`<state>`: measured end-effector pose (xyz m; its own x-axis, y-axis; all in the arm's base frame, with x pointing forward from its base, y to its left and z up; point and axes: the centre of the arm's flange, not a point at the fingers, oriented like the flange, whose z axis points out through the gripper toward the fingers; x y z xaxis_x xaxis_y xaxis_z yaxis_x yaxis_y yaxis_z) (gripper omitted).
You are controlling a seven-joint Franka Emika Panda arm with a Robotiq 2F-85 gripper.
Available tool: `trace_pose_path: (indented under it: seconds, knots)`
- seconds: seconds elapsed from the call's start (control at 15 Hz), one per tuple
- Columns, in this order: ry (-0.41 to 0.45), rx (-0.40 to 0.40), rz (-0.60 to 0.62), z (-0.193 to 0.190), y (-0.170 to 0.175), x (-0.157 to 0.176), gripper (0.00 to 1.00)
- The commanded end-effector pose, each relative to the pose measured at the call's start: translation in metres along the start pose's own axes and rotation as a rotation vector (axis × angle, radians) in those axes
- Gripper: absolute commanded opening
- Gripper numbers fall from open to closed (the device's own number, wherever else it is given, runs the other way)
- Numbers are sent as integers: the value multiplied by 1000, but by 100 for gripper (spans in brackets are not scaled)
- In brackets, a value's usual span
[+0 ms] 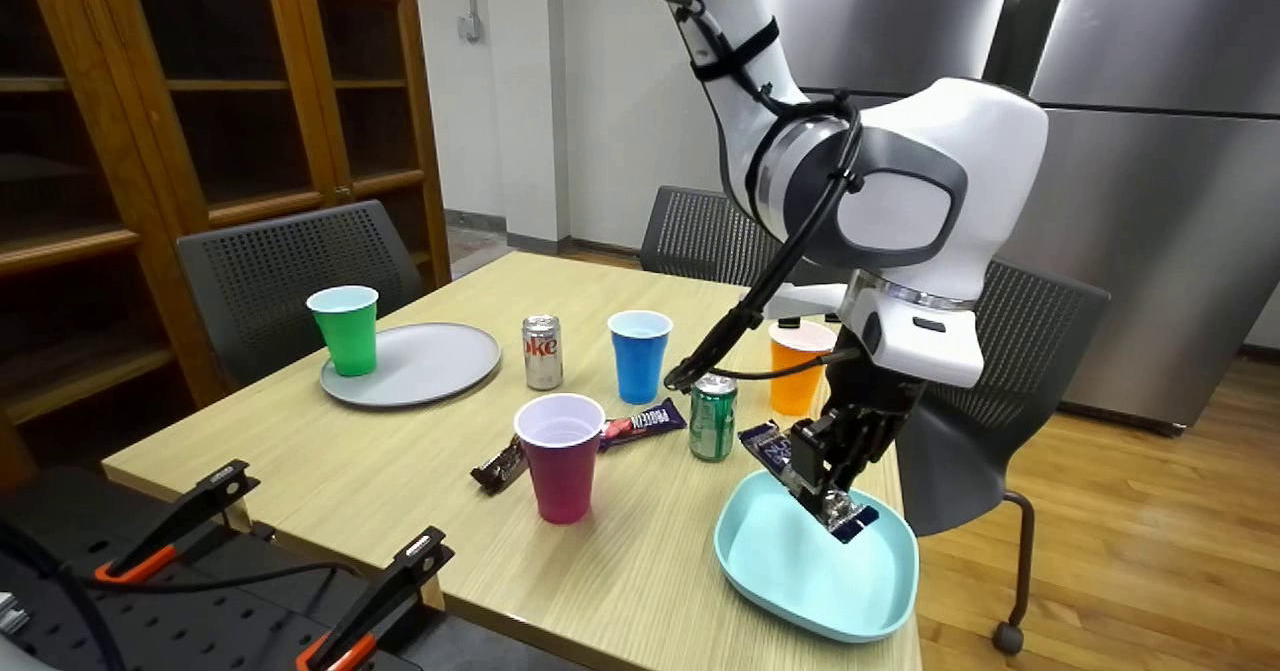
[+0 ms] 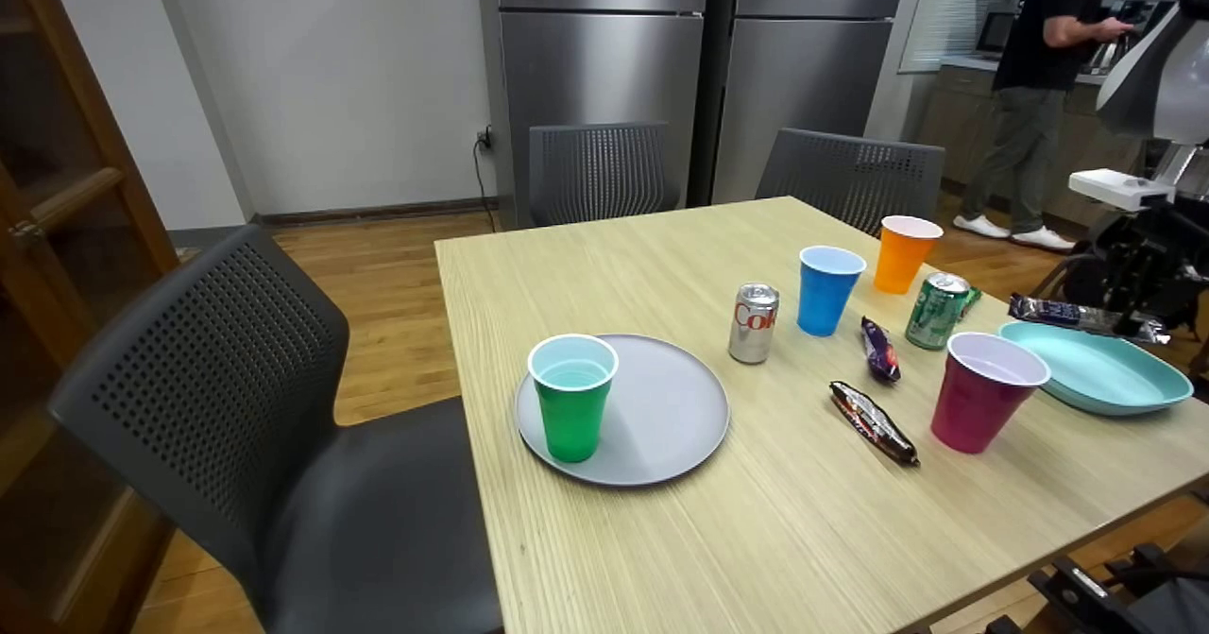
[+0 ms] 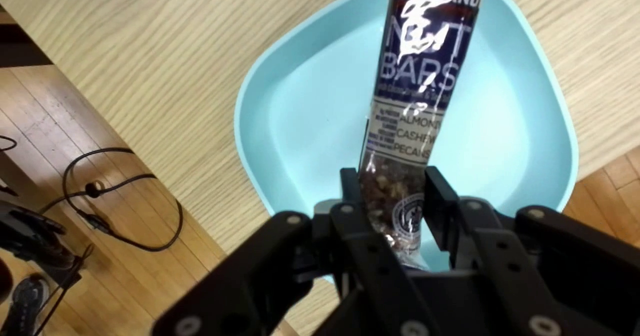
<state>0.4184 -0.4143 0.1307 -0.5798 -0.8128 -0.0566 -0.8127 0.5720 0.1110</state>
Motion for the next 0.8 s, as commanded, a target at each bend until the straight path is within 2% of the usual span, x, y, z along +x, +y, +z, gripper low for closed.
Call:
trace_pose_path:
  seconds: [0.0,0.13,0.27,0.53,0.6,0.73]
  knots:
    - [-18,-25,54,-2,-15,11,10]
    - [-20,-29,68,-1,-16,12,59]
    - [-19,-29,77,0,-17,12,67]
    - [-29,-14,55,-9,-6,4,96]
    - [-27,-28,53,-12,-1,0,100]
    - [-34,-51,28,-19,10,-8,100]
